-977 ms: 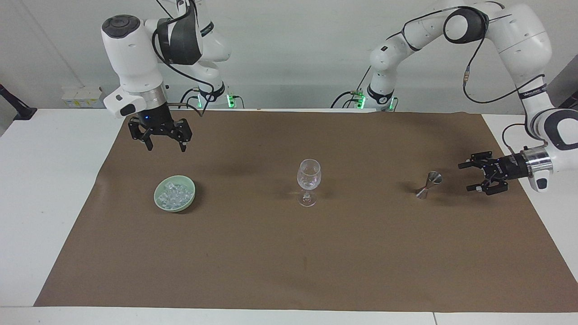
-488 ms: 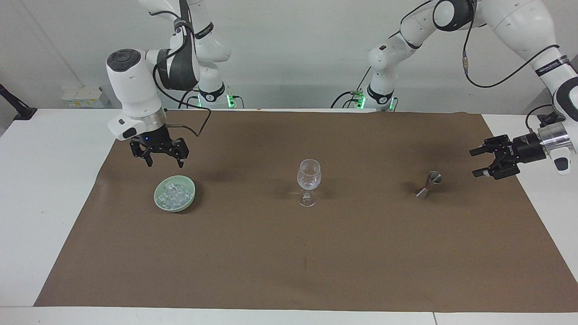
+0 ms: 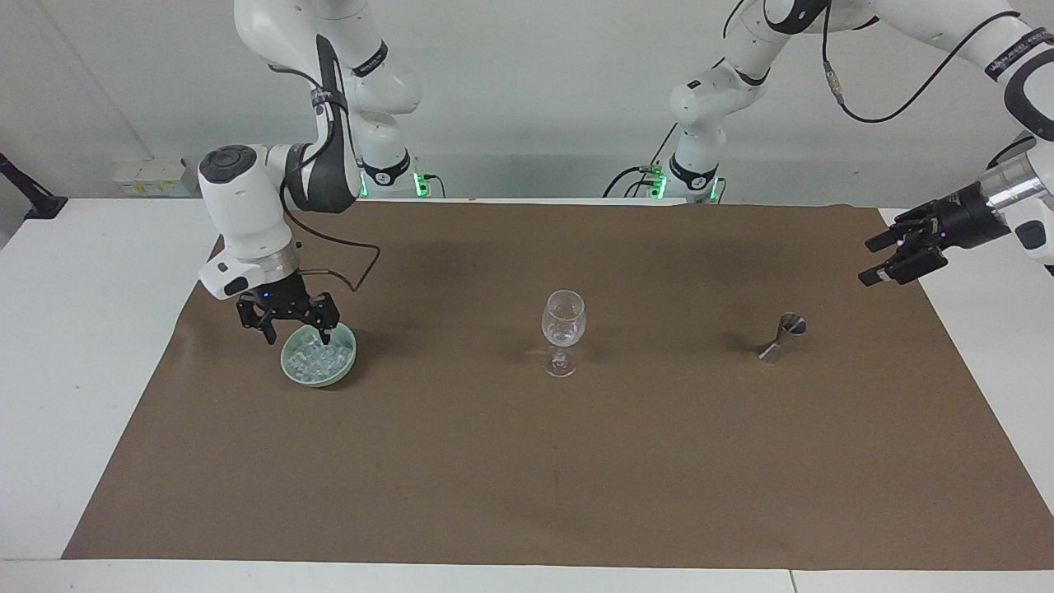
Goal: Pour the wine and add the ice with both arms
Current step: 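Open the left gripper and withdraw it from the metal cup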
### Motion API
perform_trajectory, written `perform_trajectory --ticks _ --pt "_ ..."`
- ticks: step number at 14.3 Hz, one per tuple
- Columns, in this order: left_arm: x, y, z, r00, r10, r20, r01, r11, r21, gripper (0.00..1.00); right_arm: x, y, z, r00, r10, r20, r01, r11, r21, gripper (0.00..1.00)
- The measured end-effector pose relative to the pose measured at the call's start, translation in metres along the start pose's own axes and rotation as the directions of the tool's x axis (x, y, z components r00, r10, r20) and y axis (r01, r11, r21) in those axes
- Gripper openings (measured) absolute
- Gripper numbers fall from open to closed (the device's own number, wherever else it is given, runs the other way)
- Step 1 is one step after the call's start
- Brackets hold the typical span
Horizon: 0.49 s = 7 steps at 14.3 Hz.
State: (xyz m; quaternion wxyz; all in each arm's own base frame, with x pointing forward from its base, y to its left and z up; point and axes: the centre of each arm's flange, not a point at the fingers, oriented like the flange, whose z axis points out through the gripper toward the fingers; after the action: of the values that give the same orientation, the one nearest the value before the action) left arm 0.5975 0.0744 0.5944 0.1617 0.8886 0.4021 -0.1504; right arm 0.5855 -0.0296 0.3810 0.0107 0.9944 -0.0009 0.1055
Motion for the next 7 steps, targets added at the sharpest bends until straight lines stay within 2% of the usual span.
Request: perform_trajectory --ticks 1,2,5,7 --pt "-0.021 0.008 -0.008 0.999 0.029 -0.039 -0.029 0.999 0.017 1.00 0.001 0.000 0.010 1.000 0.000 -0.002 0.000 1.000 0.003 0.96" --pt "-0.041 0.015 -0.015 0.996 0.056 -0.073 -0.054 0.998 0.031 1.00 0.001 0.000 0.016 1.000 0.001 -0.005 -0.001 1.000 0.006 0.89" --pt "-0.083 0.024 -0.031 0.981 0.133 -0.139 -0.125 0.990 0.061 1.00 0.002 -0.003 0.025 1.000 -0.004 -0.013 0.004 1.000 0.011 0.84" --pt "-0.095 0.026 -0.035 0.959 0.230 -0.164 -0.215 0.971 0.103 1.00 0.002 -0.006 0.029 1.000 -0.007 -0.007 0.007 1.000 0.013 0.70"
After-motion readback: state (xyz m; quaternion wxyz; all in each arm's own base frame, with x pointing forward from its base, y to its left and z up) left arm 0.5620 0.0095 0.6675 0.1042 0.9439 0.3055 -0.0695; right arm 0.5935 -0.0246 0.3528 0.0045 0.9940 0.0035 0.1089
